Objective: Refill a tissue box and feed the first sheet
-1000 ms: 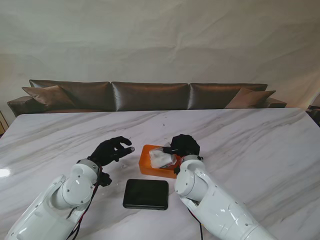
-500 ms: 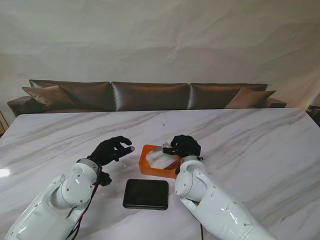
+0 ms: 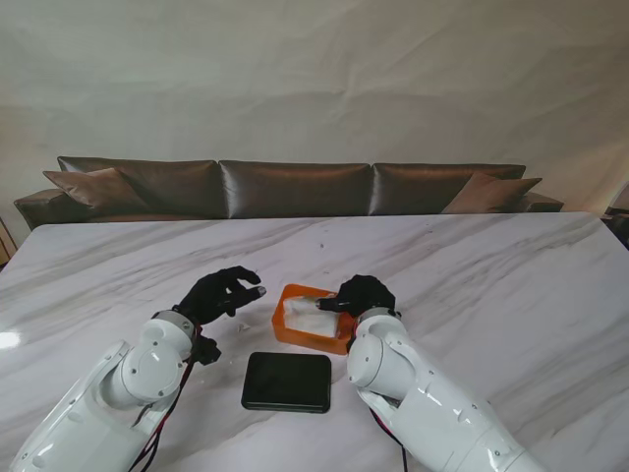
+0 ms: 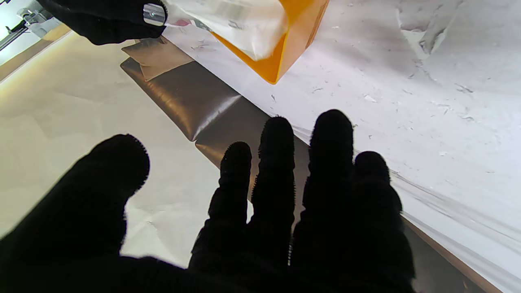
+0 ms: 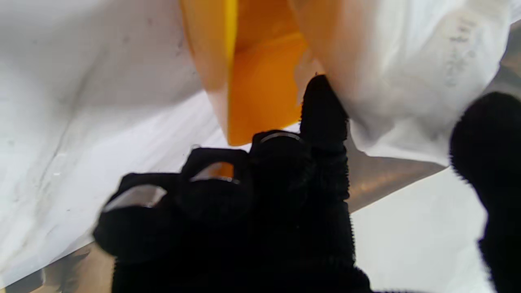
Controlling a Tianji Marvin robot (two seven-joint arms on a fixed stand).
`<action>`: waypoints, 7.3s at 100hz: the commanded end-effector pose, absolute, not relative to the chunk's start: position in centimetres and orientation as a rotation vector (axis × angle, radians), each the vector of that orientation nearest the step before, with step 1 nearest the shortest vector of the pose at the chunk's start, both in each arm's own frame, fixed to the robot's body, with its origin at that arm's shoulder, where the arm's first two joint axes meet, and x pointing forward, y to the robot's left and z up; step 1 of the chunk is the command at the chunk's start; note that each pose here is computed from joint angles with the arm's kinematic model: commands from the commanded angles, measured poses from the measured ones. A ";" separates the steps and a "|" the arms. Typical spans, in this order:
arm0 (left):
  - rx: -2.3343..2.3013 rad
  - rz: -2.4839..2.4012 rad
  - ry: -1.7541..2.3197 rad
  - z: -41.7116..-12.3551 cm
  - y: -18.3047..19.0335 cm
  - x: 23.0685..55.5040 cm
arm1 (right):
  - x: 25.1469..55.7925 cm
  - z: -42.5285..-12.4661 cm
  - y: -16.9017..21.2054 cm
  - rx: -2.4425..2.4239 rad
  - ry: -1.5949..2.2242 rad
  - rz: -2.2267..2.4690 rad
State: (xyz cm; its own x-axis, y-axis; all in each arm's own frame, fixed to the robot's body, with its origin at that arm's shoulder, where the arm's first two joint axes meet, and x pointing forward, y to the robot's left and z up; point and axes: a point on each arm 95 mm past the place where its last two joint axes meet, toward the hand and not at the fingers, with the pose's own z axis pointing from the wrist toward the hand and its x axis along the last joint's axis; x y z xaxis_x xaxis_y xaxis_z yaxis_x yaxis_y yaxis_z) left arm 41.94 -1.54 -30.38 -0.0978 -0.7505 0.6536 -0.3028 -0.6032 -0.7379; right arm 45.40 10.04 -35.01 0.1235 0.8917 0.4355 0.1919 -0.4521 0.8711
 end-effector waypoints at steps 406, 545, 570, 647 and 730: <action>-1.589 -1.688 1.290 -32.1 -0.1 40.9 | 44.2 -41.7 5.9 1.091 1.677 1.703; -1.595 -1.741 1.236 -32.3 -0.9 40.4 | 42.8 -32.5 4.9 1.517 1.463 1.827; -1.623 -1.836 1.212 -33.4 -3.6 40.5 | 40.8 -28.3 4.8 1.593 1.394 1.876; -1.818 -2.206 0.953 -34.8 -9.0 38.0 | 39.3 -24.6 6.9 1.725 1.253 2.051; -1.958 -2.428 0.893 -34.6 -10.1 36.8 | 39.4 -26.0 6.5 1.752 1.275 2.028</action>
State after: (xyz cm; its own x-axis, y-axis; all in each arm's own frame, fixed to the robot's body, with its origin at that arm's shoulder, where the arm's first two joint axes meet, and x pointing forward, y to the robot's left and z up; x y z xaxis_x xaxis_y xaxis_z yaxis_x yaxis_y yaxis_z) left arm 37.24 -9.44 -34.98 -0.2568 -0.2813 0.9246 -0.3806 -0.8499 -0.3643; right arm 39.54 6.55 -25.27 -0.3046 0.6194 0.7236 0.3630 -0.6268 0.6894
